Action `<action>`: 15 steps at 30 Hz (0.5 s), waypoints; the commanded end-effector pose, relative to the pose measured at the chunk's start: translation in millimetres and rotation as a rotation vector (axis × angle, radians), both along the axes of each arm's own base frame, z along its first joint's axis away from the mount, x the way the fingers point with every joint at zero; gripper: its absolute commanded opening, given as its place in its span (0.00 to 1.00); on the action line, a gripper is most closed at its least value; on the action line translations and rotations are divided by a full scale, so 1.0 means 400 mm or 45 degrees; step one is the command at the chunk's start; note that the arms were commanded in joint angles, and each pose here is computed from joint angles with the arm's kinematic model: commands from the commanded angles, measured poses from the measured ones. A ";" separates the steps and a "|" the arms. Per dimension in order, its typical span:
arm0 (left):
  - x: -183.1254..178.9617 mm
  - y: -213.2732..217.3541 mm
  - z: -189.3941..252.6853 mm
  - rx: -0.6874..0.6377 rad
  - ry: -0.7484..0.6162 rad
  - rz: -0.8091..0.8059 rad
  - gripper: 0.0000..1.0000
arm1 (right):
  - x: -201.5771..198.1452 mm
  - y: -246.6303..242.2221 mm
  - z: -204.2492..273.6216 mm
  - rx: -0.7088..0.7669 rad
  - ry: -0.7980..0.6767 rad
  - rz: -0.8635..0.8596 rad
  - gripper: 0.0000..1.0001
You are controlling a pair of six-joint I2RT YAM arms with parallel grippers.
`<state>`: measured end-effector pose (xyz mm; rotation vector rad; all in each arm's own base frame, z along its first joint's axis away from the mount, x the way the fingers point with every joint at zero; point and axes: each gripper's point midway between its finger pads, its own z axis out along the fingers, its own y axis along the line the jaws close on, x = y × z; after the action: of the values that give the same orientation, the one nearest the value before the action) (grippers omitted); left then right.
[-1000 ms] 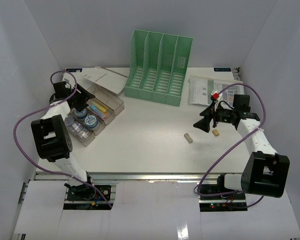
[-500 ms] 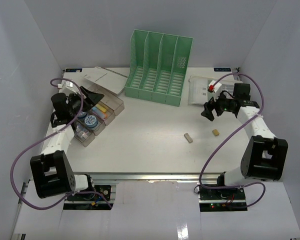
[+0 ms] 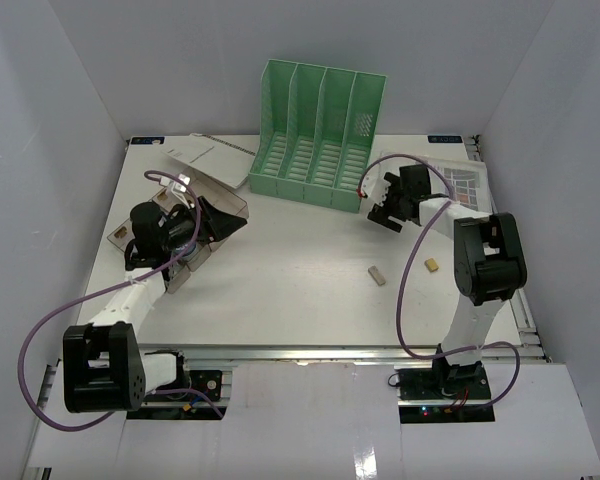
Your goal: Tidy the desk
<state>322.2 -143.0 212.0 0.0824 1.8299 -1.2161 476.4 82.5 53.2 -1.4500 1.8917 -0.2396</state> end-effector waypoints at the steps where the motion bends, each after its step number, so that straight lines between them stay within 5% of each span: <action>1: -0.017 -0.011 0.039 -0.009 -0.079 -0.056 0.86 | 0.116 -0.063 0.050 -0.109 -0.238 -0.180 0.96; 3: -0.016 -0.011 0.040 -0.009 -0.079 -0.057 0.87 | 0.121 -0.071 0.040 -0.126 -0.244 -0.197 0.99; 9: -0.021 -0.015 0.038 -0.021 -0.075 -0.070 0.87 | 0.113 -0.060 0.014 -0.095 -0.213 -0.186 0.51; 15: -0.021 -0.016 0.037 -0.033 -0.065 -0.074 0.86 | 0.101 -0.056 0.034 -0.036 -0.215 -0.193 0.18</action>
<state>318.3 -146.6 218.4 0.1073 1.8112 -1.2530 510.2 60.0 46.2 -1.3328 1.9065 -0.4506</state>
